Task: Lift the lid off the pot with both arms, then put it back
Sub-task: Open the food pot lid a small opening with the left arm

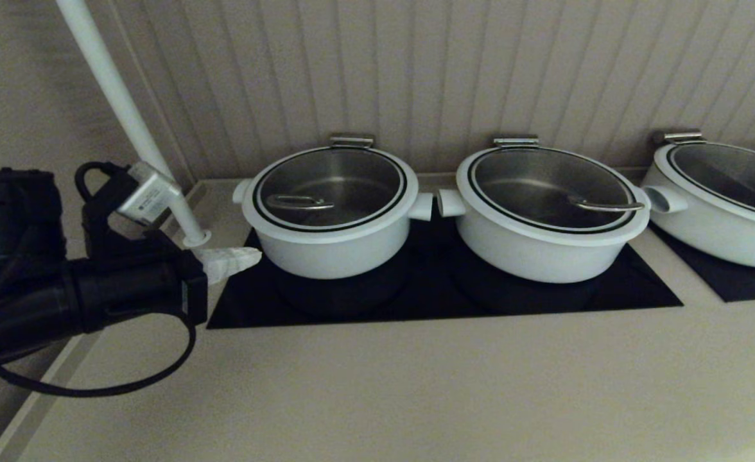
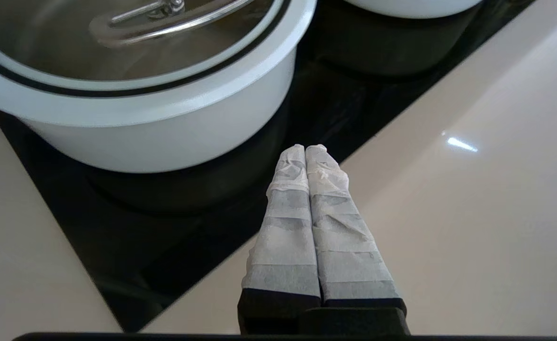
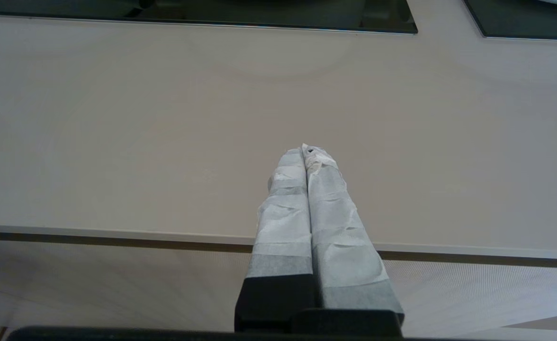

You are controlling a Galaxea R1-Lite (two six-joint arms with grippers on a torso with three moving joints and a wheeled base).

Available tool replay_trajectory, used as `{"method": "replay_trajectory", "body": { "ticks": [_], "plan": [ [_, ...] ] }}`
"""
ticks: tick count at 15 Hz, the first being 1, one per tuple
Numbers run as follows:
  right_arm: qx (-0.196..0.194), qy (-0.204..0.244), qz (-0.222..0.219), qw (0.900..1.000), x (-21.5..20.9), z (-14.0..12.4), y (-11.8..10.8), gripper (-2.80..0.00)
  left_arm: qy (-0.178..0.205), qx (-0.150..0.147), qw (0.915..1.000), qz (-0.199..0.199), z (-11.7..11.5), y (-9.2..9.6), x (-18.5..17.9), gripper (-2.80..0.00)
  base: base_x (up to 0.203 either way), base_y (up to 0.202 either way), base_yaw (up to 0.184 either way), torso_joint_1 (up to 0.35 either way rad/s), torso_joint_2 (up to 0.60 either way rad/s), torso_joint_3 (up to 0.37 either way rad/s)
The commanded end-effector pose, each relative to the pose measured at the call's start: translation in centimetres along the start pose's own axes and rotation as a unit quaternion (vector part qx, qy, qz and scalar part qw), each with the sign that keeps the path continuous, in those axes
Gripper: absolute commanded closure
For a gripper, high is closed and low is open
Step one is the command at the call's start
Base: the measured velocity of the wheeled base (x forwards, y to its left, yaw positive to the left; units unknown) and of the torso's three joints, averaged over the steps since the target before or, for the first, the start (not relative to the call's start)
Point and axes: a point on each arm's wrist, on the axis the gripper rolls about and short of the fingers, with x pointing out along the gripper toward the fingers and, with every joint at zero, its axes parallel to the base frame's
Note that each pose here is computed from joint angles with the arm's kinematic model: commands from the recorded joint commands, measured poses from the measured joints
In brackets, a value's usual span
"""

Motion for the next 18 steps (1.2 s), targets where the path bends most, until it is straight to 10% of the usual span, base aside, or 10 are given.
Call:
{"method": "replay_trajectory", "body": {
  "ticks": [1,18],
  "plan": [
    [0.0,0.001,0.001,1.0,0.0,0.0,0.0,0.0,0.008,-0.001,0.9999,-0.009,0.1,0.2,1.6,0.0,0.0,0.0,0.0,0.0,0.0,0.0],
    [0.0,0.001,0.001,1.0,0.0,0.0,0.0,0.0,0.029,-0.005,0.9986,0.044,0.7,2.5,7.4,0.0,0.0,0.0,0.0,0.0,0.0,0.0]
  ]
}}
